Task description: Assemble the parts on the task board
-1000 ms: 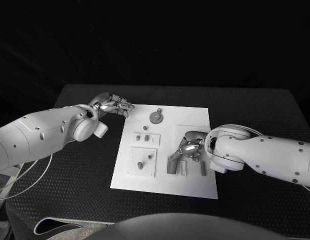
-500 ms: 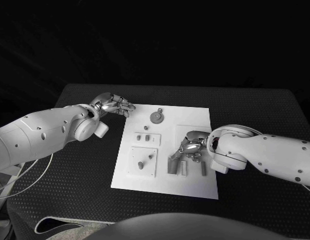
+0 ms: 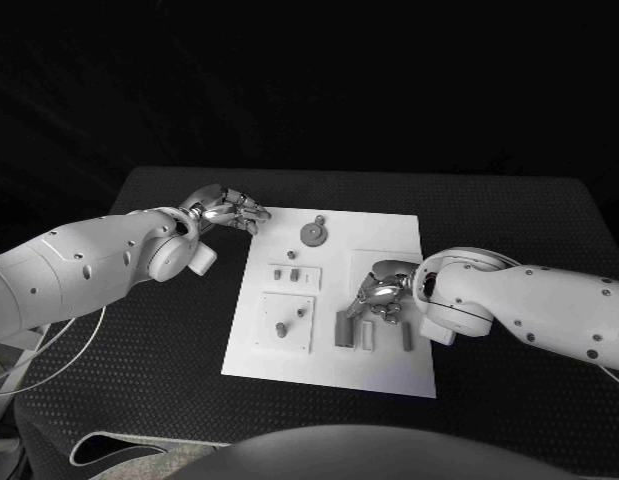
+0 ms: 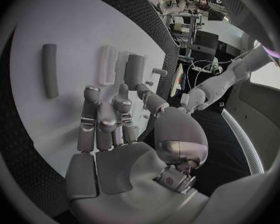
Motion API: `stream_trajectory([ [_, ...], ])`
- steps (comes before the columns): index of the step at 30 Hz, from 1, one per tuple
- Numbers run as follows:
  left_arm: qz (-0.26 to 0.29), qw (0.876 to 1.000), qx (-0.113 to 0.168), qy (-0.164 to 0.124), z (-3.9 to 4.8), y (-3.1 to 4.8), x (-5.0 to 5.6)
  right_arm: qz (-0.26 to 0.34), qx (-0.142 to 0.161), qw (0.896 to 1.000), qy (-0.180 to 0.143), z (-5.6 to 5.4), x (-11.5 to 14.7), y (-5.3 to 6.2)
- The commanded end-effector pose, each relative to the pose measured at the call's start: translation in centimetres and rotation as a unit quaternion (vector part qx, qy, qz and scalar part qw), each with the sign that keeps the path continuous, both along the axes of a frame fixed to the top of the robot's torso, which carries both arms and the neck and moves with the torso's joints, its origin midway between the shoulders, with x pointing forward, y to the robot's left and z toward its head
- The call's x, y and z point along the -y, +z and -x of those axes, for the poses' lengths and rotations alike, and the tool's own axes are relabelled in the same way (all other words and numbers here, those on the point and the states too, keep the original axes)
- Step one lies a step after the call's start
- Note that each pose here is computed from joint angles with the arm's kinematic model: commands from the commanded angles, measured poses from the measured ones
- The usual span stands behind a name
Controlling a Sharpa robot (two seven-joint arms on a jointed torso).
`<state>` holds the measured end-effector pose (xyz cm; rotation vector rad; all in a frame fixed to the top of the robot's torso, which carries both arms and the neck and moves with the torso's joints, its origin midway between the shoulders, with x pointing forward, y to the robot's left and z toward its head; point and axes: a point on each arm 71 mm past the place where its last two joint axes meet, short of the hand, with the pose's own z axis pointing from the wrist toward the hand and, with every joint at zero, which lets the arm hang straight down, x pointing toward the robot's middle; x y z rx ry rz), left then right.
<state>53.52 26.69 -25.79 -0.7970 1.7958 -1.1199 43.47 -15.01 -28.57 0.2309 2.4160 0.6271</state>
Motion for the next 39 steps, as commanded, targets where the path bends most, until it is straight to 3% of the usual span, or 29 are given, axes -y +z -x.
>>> stream_trajectory([
  [1,0.001,1.0,-0.001,-0.007,0.05,0.03,0.2,-0.011,-0.014,1.0,0.011,0.2,-0.3,-0.1],
  [11,0.001,1.0,-0.001,-0.007,0.06,0.02,0.2,-0.008,-0.014,1.0,0.016,0.3,-0.5,-0.1],
  [19,0.001,1.0,-0.002,-0.008,0.06,0.01,0.2,0.003,0.012,1.0,0.02,0.1,-0.2,0.1],
  [24,0.001,1.0,-0.002,-0.008,0.06,0.01,0.2,-0.031,0.062,0.997,0.029,-0.2,-0.1,1.0],
  [34,0.001,1.0,-0.002,-0.008,0.07,0.01,0.1,-0.073,0.171,0.981,0.06,-0.5,-0.1,2.6],
  [39,0.001,1.0,-0.002,-0.009,0.07,0.0,0.2,-0.081,0.179,0.977,0.078,-0.4,-0.5,2.7],
])
